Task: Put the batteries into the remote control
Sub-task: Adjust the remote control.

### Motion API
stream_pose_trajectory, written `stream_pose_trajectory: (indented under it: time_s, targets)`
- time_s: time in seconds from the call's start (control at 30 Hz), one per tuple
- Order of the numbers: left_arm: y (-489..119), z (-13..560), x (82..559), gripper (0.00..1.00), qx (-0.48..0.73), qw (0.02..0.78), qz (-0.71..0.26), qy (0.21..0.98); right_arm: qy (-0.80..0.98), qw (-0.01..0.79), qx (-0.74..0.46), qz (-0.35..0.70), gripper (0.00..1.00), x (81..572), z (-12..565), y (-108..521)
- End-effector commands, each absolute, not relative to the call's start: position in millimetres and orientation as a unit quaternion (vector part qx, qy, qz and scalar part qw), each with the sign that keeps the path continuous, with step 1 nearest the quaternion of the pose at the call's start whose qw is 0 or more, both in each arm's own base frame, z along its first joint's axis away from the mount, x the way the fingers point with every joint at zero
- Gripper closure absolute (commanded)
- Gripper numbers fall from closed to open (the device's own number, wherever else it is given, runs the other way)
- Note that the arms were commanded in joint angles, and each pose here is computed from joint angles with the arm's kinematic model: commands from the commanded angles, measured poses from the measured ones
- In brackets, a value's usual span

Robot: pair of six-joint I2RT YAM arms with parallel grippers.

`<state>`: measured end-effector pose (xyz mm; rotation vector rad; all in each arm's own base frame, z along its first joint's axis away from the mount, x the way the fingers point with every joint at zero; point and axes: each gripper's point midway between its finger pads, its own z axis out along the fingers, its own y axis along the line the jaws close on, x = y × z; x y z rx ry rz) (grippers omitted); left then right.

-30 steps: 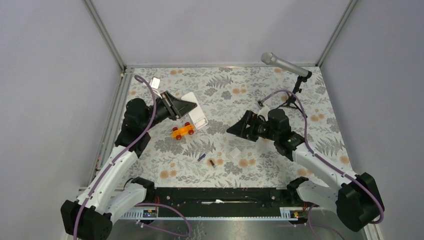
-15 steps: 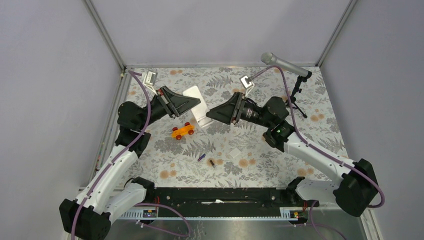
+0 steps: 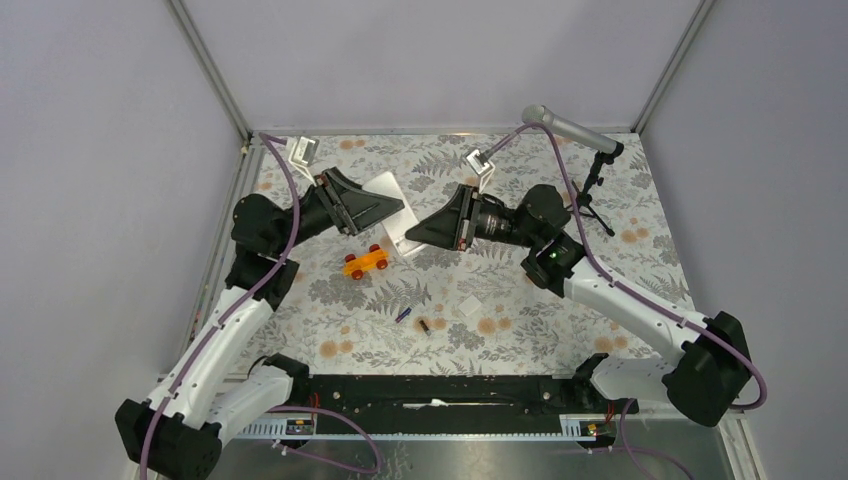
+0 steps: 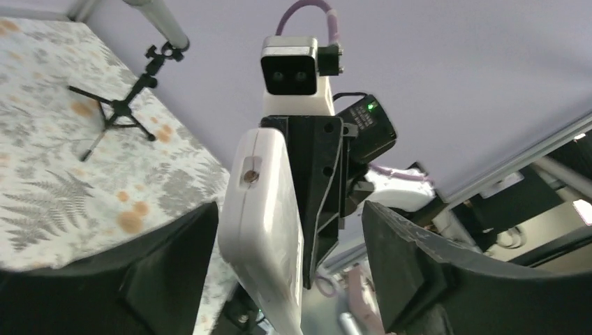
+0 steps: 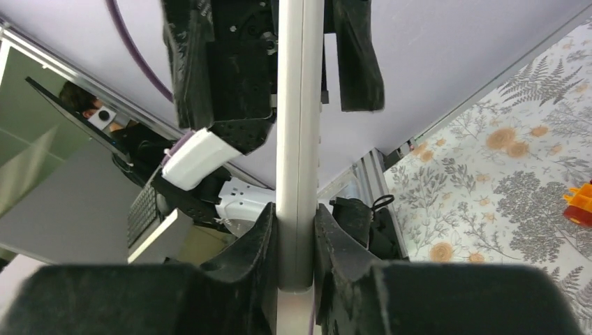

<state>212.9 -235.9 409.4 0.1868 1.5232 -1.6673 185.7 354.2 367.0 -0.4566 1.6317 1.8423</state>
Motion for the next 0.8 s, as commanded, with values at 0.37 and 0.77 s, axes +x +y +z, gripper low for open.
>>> stream_pose_trajectory:
  time_s: [0.37, 0.77]
  targets:
    - [-236.7, 396.0, 160.2, 0.44, 0.234, 0.342, -0.62, 0.666, 0.609, 0.281, -0.319, 0.669, 1.0, 143.0, 381.1, 341.1]
    - [-236.8, 410.4, 149.8, 1.0, 0.226, 0.355, -0.666, 0.616, 0.627, 0.278, -0.301, 0.662, 0.7, 153.4, 373.3, 346.0]
